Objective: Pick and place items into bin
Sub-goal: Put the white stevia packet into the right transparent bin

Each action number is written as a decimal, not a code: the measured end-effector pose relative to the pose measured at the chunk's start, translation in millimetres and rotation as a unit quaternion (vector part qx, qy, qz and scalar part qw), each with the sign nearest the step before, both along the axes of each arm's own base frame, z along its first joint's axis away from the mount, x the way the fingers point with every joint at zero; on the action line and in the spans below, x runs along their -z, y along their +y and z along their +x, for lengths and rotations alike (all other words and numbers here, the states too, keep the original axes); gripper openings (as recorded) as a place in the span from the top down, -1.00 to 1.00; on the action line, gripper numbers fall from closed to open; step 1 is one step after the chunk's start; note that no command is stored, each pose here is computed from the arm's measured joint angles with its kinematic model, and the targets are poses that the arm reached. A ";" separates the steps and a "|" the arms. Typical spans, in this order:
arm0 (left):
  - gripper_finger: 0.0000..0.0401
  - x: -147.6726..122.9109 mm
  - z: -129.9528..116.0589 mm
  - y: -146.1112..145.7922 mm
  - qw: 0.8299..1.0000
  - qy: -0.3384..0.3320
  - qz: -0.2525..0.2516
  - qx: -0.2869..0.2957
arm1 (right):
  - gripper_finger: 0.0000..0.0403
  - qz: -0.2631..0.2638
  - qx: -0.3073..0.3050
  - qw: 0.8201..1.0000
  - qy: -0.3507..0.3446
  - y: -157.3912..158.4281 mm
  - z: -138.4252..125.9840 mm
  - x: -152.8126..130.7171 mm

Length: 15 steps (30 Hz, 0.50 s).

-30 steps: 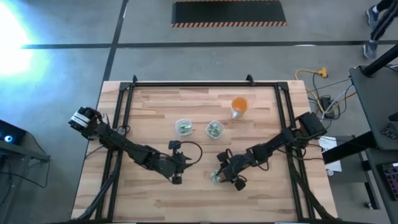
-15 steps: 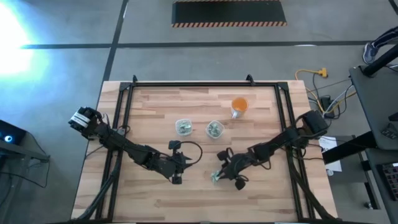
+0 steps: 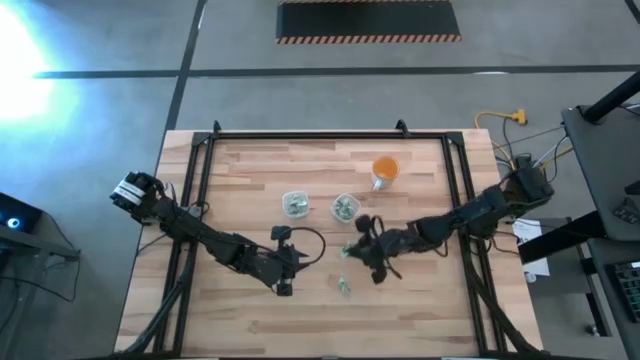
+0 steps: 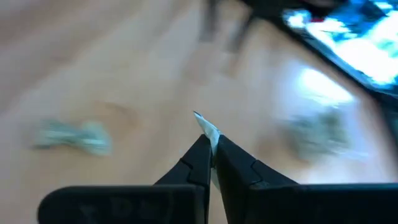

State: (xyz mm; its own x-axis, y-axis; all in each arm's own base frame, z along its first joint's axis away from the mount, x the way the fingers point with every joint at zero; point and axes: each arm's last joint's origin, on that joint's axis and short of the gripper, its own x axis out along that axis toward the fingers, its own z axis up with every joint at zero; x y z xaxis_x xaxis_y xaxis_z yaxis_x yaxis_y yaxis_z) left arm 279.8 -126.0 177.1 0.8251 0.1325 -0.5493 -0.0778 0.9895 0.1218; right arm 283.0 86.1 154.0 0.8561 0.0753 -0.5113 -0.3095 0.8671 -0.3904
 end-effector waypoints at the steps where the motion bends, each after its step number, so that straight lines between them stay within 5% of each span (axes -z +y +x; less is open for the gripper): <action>1: 0.52 -0.1 0.0 0.0 1.000 0.000 0.000 0.000 | 0.94 -0.011 0.015 1.000 -0.008 -5.4 0.1 -4.6; 8: 0.52 -0.8 0.6 -0.3 1.000 -0.005 -0.001 0.001 | 0.94 -0.027 0.098 0.994 -0.041 -54.4 3.1 -26.4; 15: 0.52 -1.2 0.9 -0.4 1.000 -0.007 -0.002 0.001 | 0.94 0.024 0.173 0.984 -0.023 -100.3 6.8 -17.8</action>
